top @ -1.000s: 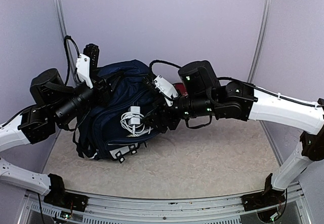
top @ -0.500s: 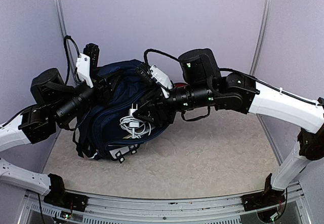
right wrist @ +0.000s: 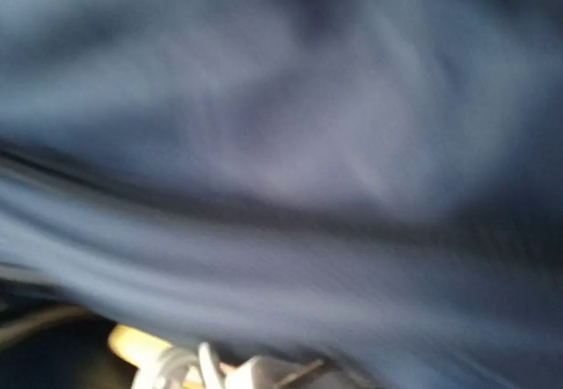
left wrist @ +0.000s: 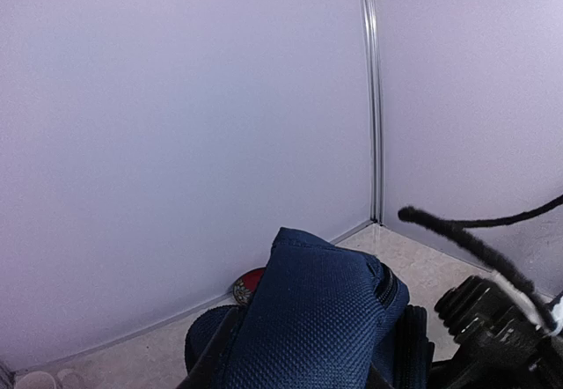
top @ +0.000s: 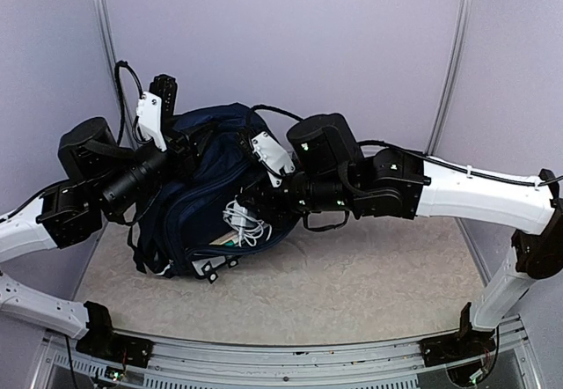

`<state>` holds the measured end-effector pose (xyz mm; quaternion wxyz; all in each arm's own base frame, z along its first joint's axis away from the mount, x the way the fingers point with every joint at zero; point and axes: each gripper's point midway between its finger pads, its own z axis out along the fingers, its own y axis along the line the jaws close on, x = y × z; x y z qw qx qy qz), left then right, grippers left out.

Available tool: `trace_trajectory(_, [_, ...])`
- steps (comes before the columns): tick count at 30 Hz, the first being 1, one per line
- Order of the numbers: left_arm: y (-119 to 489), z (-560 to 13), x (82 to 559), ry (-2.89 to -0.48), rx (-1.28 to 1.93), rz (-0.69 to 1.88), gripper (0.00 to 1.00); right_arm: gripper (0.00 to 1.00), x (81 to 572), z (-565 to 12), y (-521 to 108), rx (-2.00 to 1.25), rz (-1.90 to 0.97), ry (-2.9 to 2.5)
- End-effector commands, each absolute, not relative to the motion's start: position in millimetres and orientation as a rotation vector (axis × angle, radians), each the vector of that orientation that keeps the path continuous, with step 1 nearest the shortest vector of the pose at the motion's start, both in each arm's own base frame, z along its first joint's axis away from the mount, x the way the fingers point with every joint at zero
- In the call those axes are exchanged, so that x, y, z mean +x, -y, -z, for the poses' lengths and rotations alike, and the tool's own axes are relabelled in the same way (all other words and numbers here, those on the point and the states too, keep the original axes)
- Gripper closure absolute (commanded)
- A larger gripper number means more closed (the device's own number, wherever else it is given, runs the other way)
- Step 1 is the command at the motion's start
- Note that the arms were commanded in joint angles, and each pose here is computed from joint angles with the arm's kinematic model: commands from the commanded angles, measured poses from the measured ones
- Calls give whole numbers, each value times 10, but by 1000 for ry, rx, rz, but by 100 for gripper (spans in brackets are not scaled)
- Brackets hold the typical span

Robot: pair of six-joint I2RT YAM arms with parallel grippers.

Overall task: Pack the student bag
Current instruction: Adjust the charger in the upper front pocket of the bag.

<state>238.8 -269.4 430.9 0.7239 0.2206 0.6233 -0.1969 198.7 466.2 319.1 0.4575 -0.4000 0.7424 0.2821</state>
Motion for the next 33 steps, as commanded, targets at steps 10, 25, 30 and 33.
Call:
trace_trajectory(10, [2303,-5231,2253,-1148,265,572,100,70,2211,-2827,-4705,-947,-649,-1925])
trace_trajectory(25, [2027,-5099,2409,-1191,211,468,100,23,1546,-4184,-4347,-1215,-1078,-1463])
trace_trajectory(30, [2032,-5087,2418,-1200,218,465,100,18,1725,-3954,-4000,-1233,-1050,-1537])
trace_trajectory(33, [2029,-5099,2412,-1197,220,467,100,20,1853,-3755,-3863,-1261,-932,-1591])
